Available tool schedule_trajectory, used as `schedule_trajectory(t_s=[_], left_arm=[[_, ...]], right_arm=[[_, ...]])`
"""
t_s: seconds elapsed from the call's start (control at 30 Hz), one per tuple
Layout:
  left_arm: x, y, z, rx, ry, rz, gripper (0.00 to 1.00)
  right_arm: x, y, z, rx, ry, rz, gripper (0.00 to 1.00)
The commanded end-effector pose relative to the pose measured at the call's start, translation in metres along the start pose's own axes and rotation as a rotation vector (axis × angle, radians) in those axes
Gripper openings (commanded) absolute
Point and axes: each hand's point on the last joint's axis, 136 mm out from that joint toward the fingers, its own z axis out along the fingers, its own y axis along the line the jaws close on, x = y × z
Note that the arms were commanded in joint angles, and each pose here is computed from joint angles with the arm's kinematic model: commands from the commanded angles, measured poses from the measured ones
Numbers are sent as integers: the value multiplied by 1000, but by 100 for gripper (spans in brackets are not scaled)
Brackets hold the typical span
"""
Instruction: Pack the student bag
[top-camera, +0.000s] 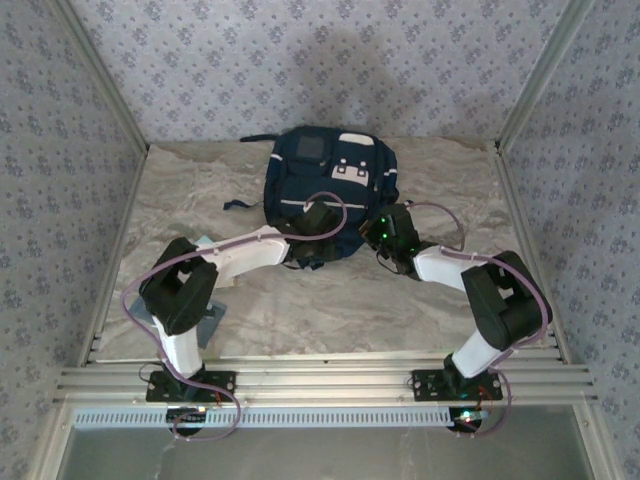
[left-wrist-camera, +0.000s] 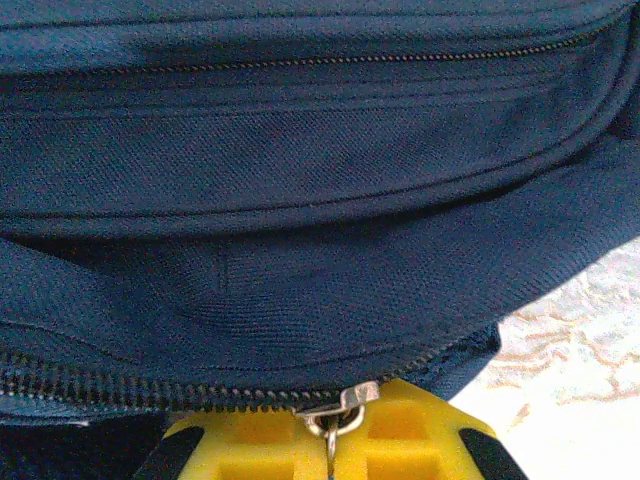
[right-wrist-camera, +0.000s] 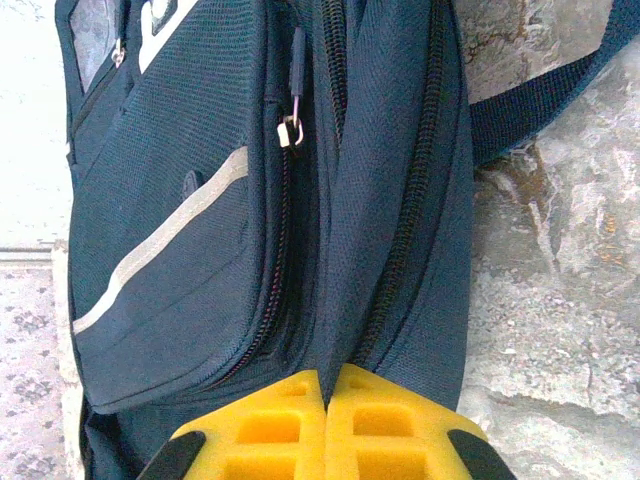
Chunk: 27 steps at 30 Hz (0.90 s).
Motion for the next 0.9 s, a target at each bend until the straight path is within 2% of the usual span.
schedule_trajectory(t_s=[0.0, 0.2, 0.37, 0.67, 0.87], left_arm=[[-10, -1, -21, 50, 19, 7, 2], [-4, 9, -21, 63, 83, 103, 0], [0, 39, -23, -37, 122, 190, 0], [-14, 94, -37, -132, 84, 117, 0], [-11, 101, -37, -114, 87, 128, 0]], right_arm=[[-12, -8, -6, 53, -52, -53, 0], [-17, -17, -6, 93, -64, -100, 0], [-25, -17, -12, 121, -85, -156, 0], [-46, -37, -25, 180, -116, -179, 0], [-64, -52, -33, 217, -144, -182, 0]])
